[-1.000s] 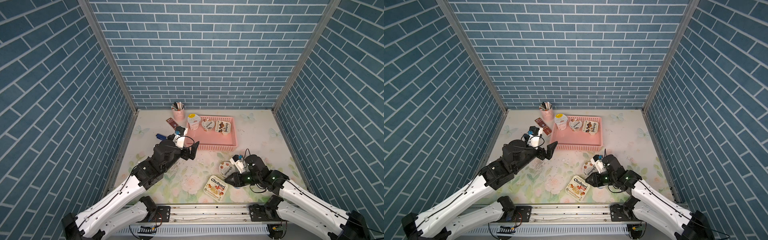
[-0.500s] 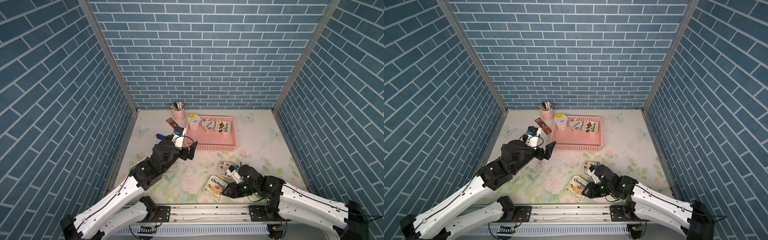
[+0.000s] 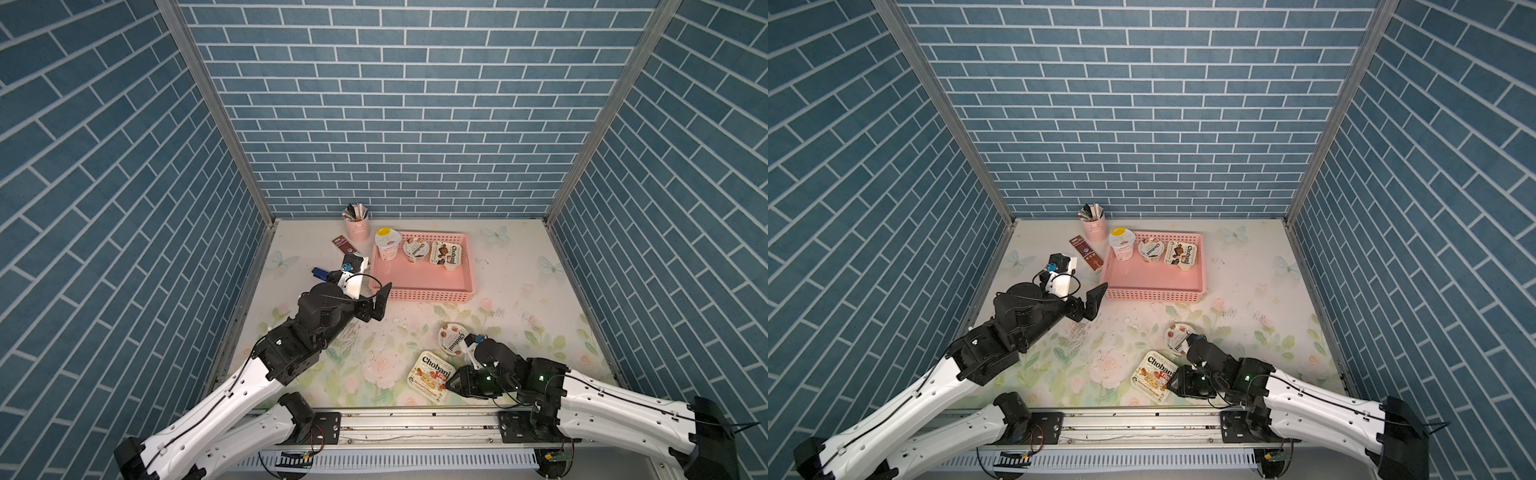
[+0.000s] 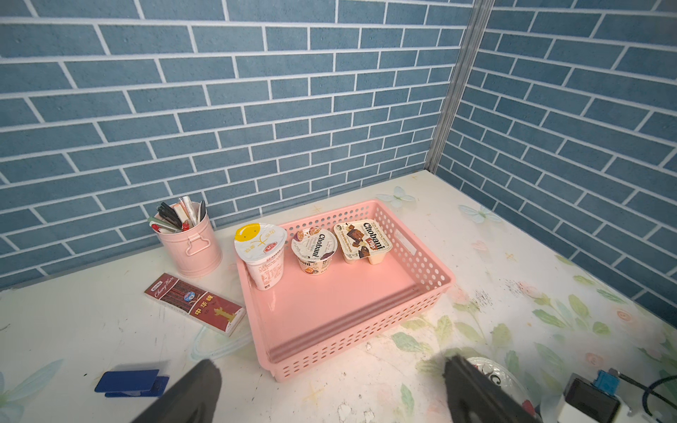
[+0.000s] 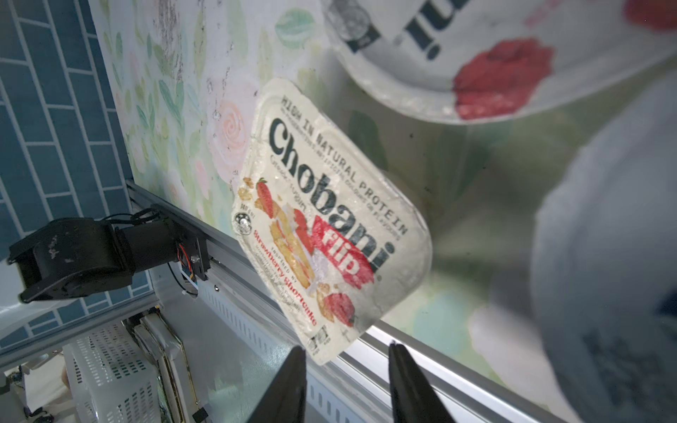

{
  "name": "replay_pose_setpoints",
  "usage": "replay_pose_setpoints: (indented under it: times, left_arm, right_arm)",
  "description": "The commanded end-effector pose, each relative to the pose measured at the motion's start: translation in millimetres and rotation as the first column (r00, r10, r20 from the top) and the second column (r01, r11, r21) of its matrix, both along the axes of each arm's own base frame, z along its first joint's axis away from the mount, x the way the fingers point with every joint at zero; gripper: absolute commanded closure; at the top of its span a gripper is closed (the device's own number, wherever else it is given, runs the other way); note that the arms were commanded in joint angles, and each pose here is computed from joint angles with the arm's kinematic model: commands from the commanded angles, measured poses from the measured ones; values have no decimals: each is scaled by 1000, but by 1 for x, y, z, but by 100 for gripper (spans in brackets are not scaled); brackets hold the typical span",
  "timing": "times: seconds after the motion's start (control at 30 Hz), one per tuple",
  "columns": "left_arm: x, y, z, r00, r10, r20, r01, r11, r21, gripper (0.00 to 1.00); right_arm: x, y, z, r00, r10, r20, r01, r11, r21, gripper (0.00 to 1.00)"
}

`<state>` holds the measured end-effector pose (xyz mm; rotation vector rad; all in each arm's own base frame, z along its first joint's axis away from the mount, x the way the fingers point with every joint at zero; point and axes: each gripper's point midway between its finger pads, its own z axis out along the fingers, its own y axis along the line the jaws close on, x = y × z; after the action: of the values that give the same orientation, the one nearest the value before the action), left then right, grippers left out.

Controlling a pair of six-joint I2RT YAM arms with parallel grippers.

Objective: Put the yogurt in the basket
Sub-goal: Pick up the yogurt from the center of the board.

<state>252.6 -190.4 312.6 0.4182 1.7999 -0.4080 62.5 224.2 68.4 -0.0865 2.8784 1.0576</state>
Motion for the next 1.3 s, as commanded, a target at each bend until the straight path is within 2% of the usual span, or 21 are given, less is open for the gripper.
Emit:
replay_pose_setpoints:
  times: [0.0, 0.4, 0.83, 1.27]
  left_arm:
    - [-2, 2, -3, 1000, -1, 6, 1, 1000, 18, 0]
    - [-2, 0, -7, 1000, -8, 1, 8, 1000, 17, 0]
    - [-1, -2, -11, 1000, -10, -6, 10, 1000, 27, 0]
    - [0, -1, -14, 1000, -8, -8, 8, 999, 36, 0]
  right_arm:
    - [6, -1, -3, 996, -87, -12, 87, 996, 15, 59]
    - [12, 10, -7, 997, -81, 1, 81, 996, 25, 60]
    - [20, 15, -9, 995, -93, 28, 93, 995, 23, 77]
    - [27, 21, -16, 993, -104, 50, 103, 994, 19, 77]
